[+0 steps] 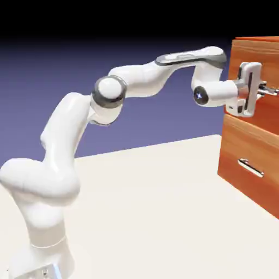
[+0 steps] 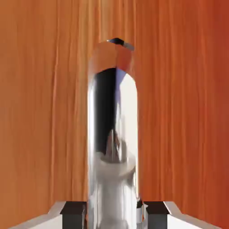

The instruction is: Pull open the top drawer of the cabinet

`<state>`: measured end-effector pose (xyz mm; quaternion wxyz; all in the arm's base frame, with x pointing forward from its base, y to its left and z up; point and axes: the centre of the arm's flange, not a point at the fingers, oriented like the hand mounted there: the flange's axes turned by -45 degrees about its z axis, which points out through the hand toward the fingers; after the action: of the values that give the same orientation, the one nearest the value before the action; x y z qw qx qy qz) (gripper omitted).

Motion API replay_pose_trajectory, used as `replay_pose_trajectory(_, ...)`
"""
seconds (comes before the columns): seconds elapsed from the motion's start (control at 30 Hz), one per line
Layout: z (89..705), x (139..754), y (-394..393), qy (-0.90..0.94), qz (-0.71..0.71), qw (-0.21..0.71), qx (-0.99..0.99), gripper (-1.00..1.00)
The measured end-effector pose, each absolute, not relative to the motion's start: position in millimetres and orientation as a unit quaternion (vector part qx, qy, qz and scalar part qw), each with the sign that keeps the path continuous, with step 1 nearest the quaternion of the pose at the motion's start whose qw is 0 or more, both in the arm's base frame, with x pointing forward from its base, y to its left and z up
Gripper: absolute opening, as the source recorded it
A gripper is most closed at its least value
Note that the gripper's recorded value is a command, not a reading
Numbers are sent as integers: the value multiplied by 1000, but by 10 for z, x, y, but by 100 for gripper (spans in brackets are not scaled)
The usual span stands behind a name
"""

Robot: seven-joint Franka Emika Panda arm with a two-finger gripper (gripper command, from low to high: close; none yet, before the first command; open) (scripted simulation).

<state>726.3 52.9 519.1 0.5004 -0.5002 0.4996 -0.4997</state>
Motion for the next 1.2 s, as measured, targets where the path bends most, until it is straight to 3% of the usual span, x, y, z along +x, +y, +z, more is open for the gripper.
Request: replay_pose_trajectory(1.2,5190,4815,527,499,-500,500,-500,-100)
